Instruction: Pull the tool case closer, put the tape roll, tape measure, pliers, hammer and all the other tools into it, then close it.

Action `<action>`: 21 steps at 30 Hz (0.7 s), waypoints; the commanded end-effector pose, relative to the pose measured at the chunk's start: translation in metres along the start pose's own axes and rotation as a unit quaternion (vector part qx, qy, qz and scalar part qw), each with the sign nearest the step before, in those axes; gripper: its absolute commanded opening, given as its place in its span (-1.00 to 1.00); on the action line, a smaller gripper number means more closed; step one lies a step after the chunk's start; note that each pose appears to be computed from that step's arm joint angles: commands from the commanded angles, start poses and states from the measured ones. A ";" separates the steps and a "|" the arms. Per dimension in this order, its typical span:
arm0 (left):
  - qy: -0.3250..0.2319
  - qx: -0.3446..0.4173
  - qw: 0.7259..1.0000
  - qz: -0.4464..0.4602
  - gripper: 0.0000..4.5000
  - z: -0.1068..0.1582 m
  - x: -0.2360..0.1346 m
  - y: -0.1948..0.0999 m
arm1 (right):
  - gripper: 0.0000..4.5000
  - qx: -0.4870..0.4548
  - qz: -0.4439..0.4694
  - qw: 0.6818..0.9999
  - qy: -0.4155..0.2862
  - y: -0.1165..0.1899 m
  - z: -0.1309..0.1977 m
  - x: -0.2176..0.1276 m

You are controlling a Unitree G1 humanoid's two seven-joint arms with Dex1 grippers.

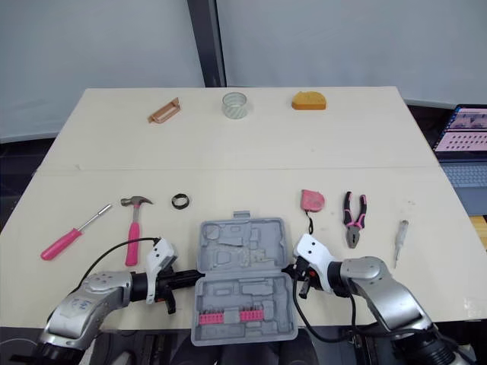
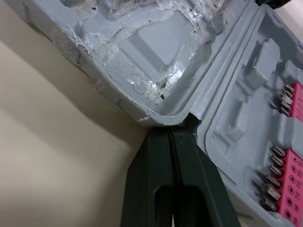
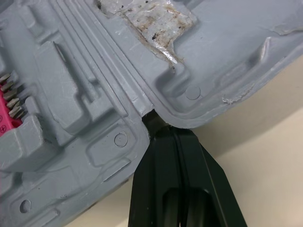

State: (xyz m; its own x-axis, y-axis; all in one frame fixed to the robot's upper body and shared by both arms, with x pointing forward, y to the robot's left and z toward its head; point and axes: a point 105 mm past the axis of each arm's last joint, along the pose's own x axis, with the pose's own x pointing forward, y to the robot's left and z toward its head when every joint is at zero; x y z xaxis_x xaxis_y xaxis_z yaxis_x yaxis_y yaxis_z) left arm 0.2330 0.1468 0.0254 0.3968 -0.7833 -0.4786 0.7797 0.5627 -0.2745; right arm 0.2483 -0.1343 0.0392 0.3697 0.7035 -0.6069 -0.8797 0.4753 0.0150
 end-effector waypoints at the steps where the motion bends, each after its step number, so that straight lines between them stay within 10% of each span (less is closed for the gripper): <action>1: 0.000 0.000 1.000 -0.027 -0.98 -0.001 0.004 -0.014 | -1.00 -0.012 0.017 1.000 -0.020 0.009 0.011 -0.002; 21: -0.001 0.002 1.000 -0.016 -0.98 0.001 0.003 -0.009 | -1.00 -0.007 0.019 1.000 -0.011 0.013 0.006 -0.005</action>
State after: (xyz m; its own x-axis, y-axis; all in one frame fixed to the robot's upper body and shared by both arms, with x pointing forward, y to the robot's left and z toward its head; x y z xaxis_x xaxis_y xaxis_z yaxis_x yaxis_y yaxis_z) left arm 0.2296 0.1451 0.0252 0.3912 -0.7821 -0.4851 0.7798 0.5616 -0.2764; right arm 0.2410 -0.1359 0.0377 0.3564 0.6985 -0.6206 -0.8800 0.4742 0.0284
